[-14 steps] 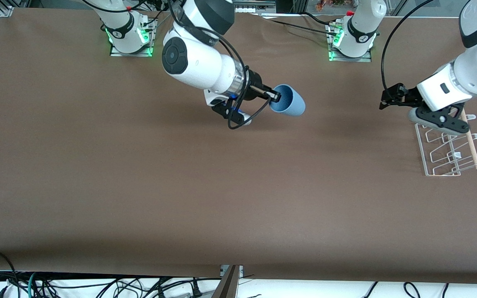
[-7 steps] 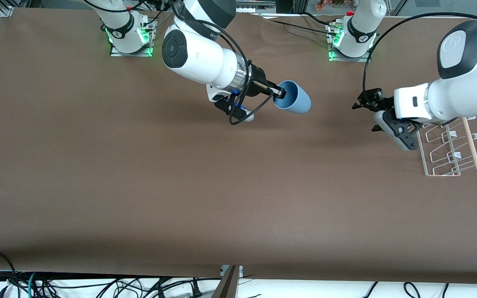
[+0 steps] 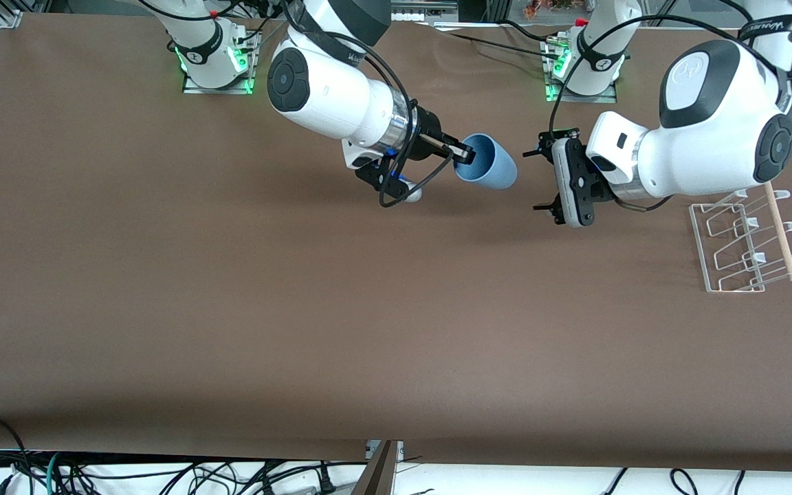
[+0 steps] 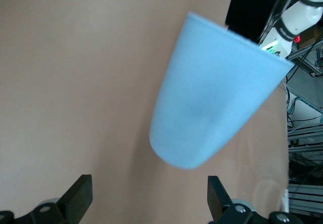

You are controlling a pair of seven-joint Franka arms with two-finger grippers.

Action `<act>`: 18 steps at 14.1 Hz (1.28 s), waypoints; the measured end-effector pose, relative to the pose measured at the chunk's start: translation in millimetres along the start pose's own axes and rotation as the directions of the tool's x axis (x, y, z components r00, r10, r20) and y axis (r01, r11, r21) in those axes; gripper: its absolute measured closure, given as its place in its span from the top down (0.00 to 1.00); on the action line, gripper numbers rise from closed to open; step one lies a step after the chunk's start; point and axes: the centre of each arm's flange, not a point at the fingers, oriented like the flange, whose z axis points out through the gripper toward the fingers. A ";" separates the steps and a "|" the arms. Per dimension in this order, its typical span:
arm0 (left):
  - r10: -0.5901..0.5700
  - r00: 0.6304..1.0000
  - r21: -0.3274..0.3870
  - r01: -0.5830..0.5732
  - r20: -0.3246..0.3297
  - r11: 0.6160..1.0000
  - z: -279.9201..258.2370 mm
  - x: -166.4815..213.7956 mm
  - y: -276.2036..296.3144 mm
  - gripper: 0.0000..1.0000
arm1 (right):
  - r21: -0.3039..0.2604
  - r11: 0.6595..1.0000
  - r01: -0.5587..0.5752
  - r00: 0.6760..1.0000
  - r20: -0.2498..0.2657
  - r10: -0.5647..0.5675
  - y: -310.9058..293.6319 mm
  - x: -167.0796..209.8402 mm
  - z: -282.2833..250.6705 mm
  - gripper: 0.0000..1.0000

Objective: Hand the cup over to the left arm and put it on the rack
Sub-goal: 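Move the left gripper toward the cup held by the right gripper, then grasp the cup with the left gripper while the right gripper releases it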

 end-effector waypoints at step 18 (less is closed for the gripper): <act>0.245 0.962 -0.003 -0.247 -0.120 0.969 44.9 40.1 21.7 0.76 | 0.010 1.000 -0.011 1.000 -0.015 0.011 -1.4 9.4 -8.8 0.05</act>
